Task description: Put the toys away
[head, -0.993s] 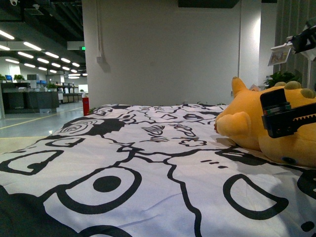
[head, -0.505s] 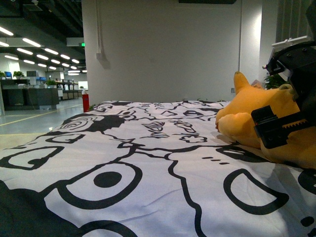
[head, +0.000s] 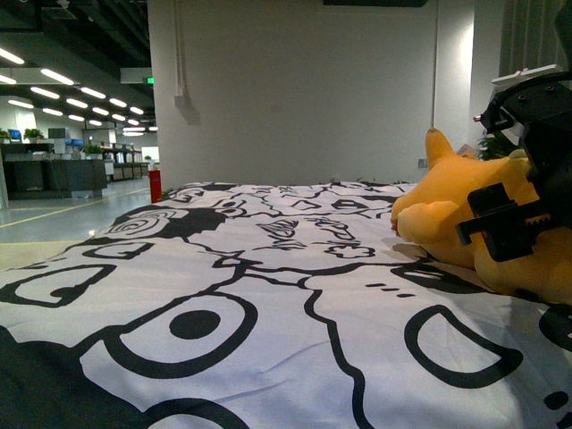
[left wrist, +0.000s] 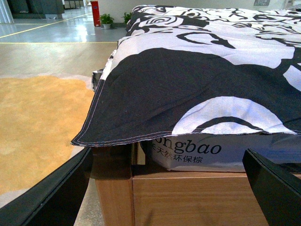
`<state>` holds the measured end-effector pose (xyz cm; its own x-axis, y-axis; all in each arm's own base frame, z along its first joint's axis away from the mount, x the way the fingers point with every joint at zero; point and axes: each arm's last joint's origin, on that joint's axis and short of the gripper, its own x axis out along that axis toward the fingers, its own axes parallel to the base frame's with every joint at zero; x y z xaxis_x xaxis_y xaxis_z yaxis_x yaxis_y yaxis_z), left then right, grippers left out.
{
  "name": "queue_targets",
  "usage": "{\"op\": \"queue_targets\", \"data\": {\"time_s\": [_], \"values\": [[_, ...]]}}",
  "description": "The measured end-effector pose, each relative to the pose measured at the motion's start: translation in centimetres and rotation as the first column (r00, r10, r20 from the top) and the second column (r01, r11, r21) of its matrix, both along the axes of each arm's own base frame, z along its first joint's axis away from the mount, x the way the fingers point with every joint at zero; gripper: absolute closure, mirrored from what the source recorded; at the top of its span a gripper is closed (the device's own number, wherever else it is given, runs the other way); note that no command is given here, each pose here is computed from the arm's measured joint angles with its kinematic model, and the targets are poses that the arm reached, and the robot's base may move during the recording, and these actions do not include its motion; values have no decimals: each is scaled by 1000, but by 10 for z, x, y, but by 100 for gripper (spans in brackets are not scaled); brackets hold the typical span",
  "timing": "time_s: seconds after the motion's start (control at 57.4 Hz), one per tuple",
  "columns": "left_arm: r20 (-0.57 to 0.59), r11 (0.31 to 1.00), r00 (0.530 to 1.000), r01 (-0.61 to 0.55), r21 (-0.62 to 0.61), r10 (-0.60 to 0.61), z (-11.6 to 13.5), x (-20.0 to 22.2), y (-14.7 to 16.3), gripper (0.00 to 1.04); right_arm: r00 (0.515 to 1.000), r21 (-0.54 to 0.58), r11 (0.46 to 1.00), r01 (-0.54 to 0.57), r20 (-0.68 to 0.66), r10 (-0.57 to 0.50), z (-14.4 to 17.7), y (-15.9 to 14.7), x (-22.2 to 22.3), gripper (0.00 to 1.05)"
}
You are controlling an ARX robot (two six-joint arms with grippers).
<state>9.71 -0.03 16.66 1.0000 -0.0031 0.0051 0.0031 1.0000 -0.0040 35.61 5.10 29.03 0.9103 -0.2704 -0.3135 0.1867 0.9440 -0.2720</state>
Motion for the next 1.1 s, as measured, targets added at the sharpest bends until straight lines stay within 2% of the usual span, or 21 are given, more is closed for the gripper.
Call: {"op": "queue_targets", "data": {"time_s": [0.226,0.401,0.61,0.714,0.888,1.097], "values": [[0,1000,1000,0,0,0,0,0,0,6,996,50,996,-77,39,75,10,-2,-9,76],[0,1000,1000,0,0,0,0,0,0,6,972,141,970,-200,150,179,35,-17,-35,96],[0,1000,1000,0,0,0,0,0,0,6,911,237,912,-336,326,251,65,-48,-82,98],[0,1000,1000,0,0,0,0,0,0,6,882,279,878,-389,387,268,70,-64,-107,98],[0,1000,1000,0,0,0,0,0,0,6,852,329,838,-435,451,266,62,-83,-145,98],[0,1000,1000,0,0,0,0,0,0,6,836,374,805,-460,489,251,41,-87,-189,98]]}}
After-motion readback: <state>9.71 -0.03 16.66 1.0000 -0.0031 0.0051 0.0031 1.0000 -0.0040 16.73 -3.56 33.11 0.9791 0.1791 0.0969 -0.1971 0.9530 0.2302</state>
